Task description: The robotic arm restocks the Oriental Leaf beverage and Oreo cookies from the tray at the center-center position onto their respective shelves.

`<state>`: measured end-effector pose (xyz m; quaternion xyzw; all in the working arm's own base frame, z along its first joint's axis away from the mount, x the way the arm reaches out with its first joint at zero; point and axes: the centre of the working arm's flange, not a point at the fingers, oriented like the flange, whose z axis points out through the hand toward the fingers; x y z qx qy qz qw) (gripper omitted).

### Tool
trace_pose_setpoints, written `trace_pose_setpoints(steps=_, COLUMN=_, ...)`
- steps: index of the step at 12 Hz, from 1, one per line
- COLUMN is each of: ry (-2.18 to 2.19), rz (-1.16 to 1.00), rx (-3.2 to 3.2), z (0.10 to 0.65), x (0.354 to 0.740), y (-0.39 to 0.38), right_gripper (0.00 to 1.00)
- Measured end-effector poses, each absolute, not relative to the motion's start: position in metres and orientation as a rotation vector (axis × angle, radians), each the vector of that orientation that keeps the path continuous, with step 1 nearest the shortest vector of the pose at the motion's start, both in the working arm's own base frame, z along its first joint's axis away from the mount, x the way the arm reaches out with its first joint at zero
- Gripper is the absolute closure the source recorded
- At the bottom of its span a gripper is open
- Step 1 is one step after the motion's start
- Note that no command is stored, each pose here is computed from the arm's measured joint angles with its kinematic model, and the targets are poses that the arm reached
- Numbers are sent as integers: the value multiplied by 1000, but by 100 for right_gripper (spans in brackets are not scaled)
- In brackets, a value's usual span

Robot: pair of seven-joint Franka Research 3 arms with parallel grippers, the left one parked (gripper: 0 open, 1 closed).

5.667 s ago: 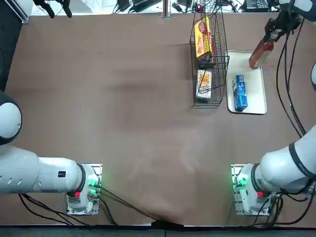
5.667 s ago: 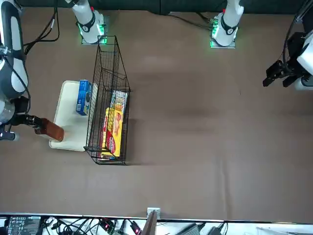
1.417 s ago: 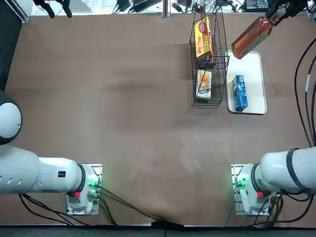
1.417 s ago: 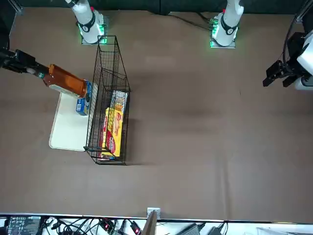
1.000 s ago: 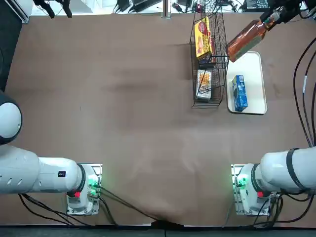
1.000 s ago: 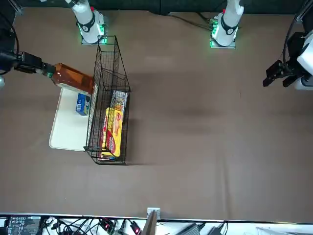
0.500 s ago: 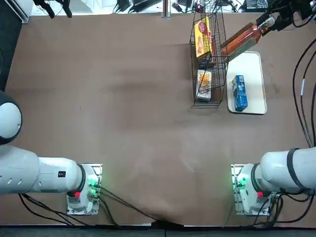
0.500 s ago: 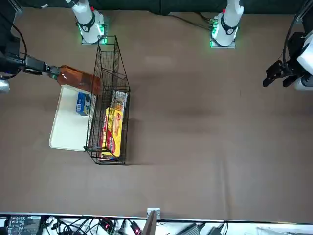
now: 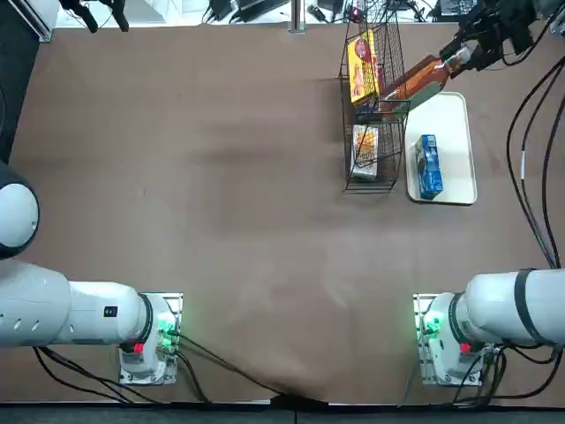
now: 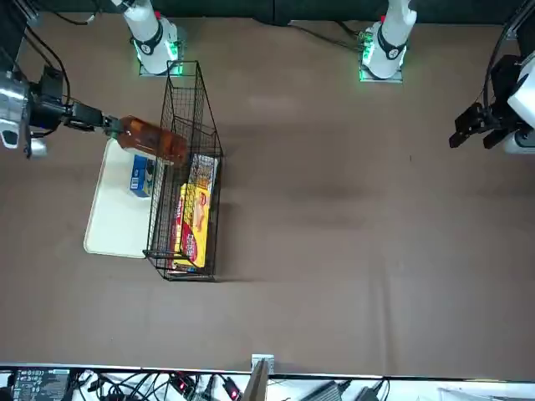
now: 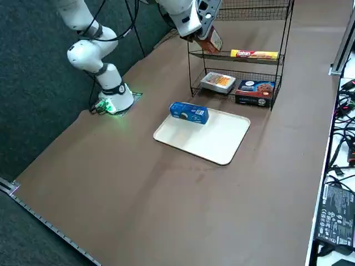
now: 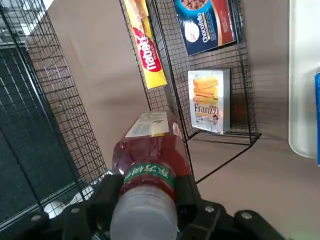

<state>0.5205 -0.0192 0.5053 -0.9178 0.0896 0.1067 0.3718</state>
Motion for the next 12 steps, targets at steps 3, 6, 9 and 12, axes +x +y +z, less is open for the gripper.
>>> trace_pose_setpoints(steps=3, ry=244, rz=294, rx=-2356, z=502, x=519, y=-7, right_gripper=42)
trace_pose_setpoints(steps=6, ry=267, rz=289, rx=-2363, z=493, x=519, y=-1, right_gripper=42)
trace_pose_setpoints(steps=9, ry=297, rz=258, rx=-2345, z=485, x=520, y=12, right_gripper=42)
trace_pose_setpoints(steps=12, ry=307, rz=242, rx=-2341, z=476, x=518, y=27, right_gripper=42)
